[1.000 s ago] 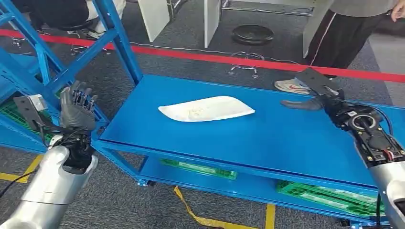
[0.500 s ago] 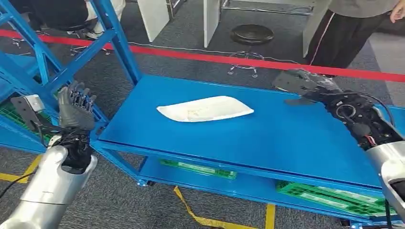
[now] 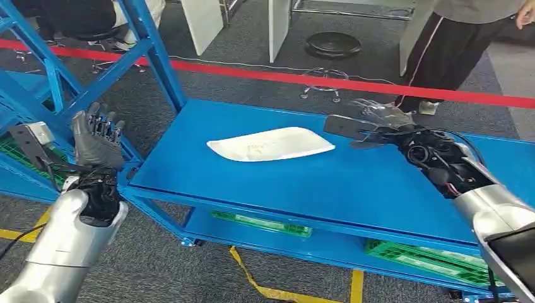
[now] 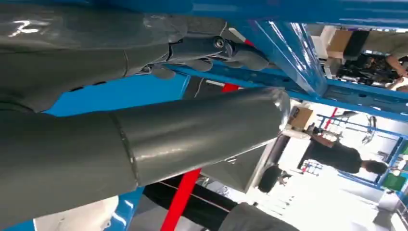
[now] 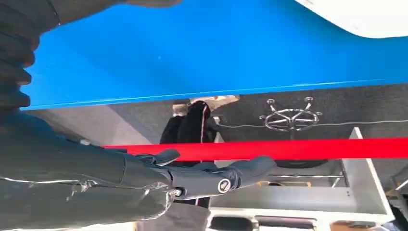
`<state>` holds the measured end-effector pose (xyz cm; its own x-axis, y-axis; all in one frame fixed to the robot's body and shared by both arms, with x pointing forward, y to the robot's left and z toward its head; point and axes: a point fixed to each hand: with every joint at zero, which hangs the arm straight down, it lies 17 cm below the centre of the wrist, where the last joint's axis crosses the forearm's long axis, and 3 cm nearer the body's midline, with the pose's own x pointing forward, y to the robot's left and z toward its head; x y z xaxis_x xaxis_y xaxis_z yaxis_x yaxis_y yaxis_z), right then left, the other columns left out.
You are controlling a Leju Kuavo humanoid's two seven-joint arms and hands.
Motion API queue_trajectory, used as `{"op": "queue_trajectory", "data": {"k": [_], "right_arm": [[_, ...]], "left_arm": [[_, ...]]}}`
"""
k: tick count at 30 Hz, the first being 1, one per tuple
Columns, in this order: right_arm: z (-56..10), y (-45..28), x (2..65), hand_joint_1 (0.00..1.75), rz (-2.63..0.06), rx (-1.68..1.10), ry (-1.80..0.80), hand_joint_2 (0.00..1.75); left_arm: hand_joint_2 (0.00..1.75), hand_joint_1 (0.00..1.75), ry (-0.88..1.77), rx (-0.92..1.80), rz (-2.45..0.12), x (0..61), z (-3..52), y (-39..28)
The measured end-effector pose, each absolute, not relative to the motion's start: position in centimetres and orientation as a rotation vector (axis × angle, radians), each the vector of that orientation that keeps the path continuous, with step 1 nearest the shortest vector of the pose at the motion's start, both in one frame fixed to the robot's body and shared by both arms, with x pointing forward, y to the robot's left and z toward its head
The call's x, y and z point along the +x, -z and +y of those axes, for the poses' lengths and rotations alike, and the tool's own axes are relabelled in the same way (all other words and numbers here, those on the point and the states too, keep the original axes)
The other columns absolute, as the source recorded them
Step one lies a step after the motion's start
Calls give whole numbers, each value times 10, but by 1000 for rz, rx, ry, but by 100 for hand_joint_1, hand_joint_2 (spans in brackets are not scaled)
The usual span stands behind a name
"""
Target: Take the parts from the cabinet and place them on the table.
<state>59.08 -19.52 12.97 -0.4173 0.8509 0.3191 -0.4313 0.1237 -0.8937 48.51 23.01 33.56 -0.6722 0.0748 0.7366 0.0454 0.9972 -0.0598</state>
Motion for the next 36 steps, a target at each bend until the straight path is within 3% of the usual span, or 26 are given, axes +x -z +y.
{"op": "queue_trajectory", "data": {"k": [13, 36], "right_arm": [[-179, -122, 584, 0, -1342, -422, -1580, 175], [-71, -110, 535, 0, -1399, -62, -1638, 175]], "left_arm": [[0, 0, -46, -92, -2319, 486, 229, -339], [0, 0, -3, -181, -2337, 501, 197, -348]]}}
